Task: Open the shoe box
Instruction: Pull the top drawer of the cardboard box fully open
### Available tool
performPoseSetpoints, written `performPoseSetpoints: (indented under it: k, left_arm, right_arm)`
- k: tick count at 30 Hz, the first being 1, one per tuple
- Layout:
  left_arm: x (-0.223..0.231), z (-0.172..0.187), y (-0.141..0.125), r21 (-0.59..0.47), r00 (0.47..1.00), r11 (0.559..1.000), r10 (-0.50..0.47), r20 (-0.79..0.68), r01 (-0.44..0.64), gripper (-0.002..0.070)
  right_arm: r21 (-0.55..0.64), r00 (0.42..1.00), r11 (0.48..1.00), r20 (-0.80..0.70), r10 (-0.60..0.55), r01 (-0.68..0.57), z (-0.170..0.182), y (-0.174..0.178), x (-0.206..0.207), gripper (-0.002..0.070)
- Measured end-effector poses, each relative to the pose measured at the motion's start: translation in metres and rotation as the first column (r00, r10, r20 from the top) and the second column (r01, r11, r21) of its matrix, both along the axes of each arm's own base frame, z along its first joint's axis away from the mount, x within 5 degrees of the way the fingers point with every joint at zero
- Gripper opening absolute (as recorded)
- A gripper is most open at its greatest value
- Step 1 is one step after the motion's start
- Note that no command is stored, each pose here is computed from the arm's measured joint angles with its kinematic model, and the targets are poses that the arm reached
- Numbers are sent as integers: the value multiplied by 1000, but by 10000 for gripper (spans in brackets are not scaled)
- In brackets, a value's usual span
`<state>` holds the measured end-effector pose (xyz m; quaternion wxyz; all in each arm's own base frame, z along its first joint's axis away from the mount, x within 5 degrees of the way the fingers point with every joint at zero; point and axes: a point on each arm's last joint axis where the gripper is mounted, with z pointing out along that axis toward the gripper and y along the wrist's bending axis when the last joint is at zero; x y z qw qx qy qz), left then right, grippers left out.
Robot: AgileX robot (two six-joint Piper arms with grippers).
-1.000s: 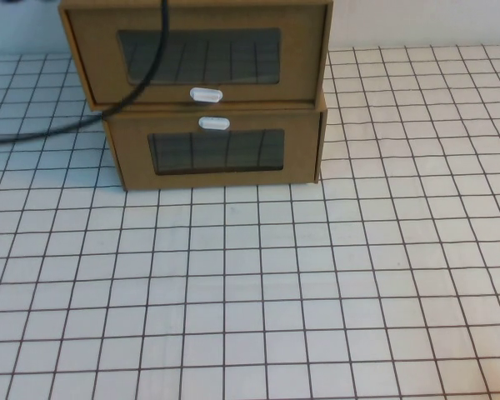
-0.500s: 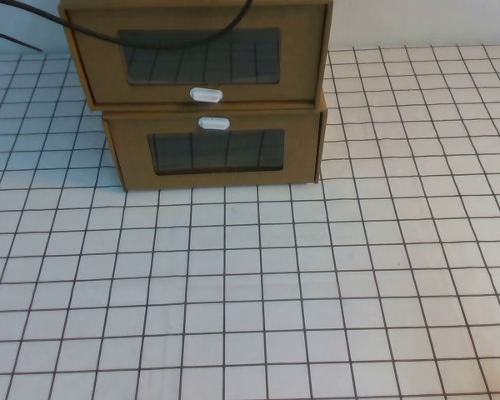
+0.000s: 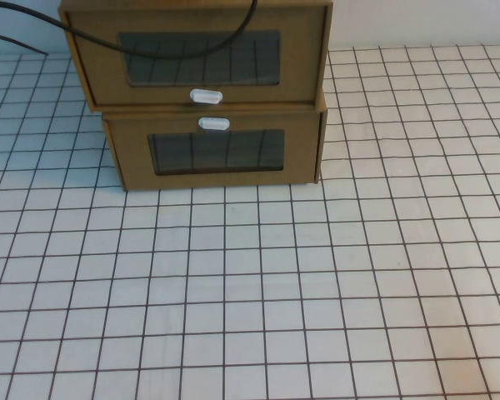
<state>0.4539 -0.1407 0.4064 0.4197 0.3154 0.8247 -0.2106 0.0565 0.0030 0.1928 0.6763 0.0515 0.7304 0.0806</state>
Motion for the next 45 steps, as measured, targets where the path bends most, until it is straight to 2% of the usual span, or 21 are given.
performPoseSetpoints:
  k: [4, 8, 11, 14, 17, 19, 21, 26, 32, 39, 45]
  left_arm:
    - [-1, 1, 0, 1, 1000, 1000, 1, -1, -1, -2]
    - [-3, 4, 1, 9, 1000, 1000, 0, 1, 0, -2]
    - [-8, 7, 2, 22, 1000, 1000, -7, -7, 8, -2]
    - [-11, 8, 3, 31, 1000, 999, -17, -19, 18, -2]
    - [-13, 9, 3, 35, 999, 999, -22, -29, 23, -2]
    - [-13, 9, 3, 38, 999, 999, -22, -30, 24, -2]
    - [-13, 9, 3, 38, 999, 999, -22, -30, 24, -2]
    - [-13, 8, 3, 40, 999, 999, -22, -33, 23, -2]
    - [-13, 8, 4, 44, 999, 999, -20, -32, 21, -2]
    - [-13, 8, 4, 44, 999, 999, -20, -32, 21, -2]
    - [-13, 8, 4, 44, 999, 999, -20, -32, 21, -2]
  right_arm:
    - [168, 985, 986, 170, -27, -2, 16, -1, 0, -13]
    - [233, 960, 972, 272, -64, -2, 26, -4, -2, -13]
    - [291, 953, 957, 294, -79, -10, 28, -5, -2, -13]
    - [397, 967, 918, 244, -74, -30, 25, -4, -1, -13]
    - [486, 998, 874, 56, -11, -18, 12, 2, 0, -13]
    - [517, 996, 856, -75, 45, 0, 12, 7, 0, -13]
    - [517, 979, 856, -183, 94, 14, 18, 11, 1, -13]
    - [392, 906, 919, -370, 204, -46, 57, 21, 10, -13]
    - [250, 761, 947, -569, 311, -200, 98, 31, 46, -13]
    - [192, 637, 907, -658, 402, -374, 117, 43, 99, -13]
    - [166, 557, 822, -662, 502, -545, 127, 87, 136, -13]
